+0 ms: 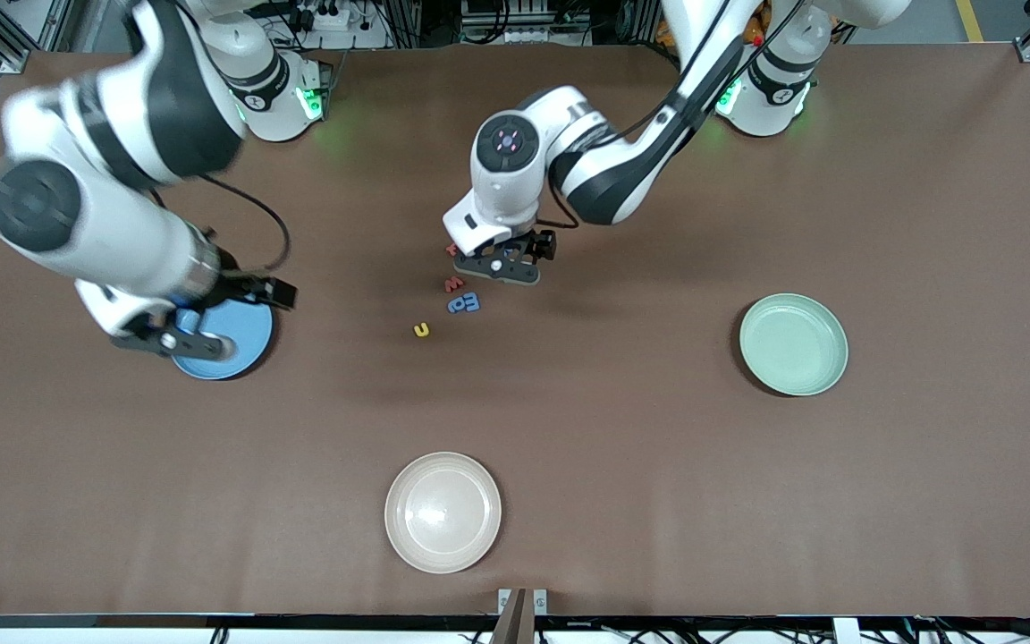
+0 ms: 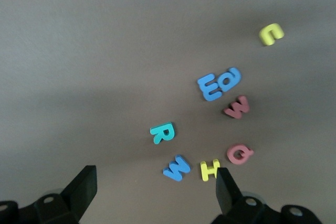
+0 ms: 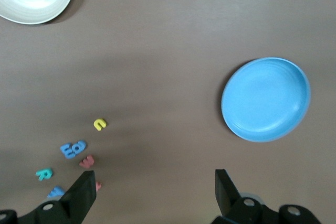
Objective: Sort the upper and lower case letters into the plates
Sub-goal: 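Grasp the teal R with the left gripper while the right gripper reaches the u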
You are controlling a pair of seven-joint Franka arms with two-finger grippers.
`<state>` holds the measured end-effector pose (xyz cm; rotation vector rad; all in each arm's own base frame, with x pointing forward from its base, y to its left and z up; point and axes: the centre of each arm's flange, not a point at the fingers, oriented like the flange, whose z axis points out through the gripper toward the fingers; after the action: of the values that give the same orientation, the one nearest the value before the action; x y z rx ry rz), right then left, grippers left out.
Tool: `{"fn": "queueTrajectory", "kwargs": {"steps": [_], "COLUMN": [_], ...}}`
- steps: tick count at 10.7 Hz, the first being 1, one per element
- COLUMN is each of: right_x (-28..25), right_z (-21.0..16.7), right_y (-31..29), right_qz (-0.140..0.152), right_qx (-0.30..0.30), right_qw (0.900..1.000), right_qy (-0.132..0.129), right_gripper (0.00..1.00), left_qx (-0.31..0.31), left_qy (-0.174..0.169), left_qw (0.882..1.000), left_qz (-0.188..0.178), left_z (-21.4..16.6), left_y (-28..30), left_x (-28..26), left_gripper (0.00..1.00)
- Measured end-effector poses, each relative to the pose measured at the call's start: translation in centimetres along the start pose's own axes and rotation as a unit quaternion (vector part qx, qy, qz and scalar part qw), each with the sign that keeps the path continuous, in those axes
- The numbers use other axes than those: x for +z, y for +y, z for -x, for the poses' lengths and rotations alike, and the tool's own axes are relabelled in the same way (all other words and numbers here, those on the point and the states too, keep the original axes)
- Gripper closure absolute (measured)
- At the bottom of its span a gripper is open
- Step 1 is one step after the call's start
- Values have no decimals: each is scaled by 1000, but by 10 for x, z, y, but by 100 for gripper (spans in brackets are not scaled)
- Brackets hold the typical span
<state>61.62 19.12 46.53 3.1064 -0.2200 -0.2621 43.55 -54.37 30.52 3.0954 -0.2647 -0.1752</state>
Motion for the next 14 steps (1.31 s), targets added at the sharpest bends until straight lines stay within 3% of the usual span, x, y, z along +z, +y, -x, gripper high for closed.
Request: {"fn": "queueTrajectory", "kwargs": {"steps": [2,5,7,11,14], "right_x": [53,107,134,177,211], "right_z": [-15,-28,-28,-13,-5], "right_y": [-10,-13,-29,-70,-88], "right_qz": [-1,8,10,-15,-19], "right_qx": [12,29,33,24,18], "right_qw": [1000,1000,999,1000,1000], "right_qy": [5,-10,-23,2,1], "right_gripper": [0,0,0,0,0], "left_qx": [-20,-82,-114,-149,-155], "left_qy": [0,-10,4,12,15], "left_qw": [999,996,993,989,988], "left_qz": [-30,-43,-24,-10,-8], "left_z": [1,11,16,26,25], "left_y": [2,6,2,-7,-7], "left_x": [34,78,103,128,128], "left_gripper": [0,1,1,3,5]}}
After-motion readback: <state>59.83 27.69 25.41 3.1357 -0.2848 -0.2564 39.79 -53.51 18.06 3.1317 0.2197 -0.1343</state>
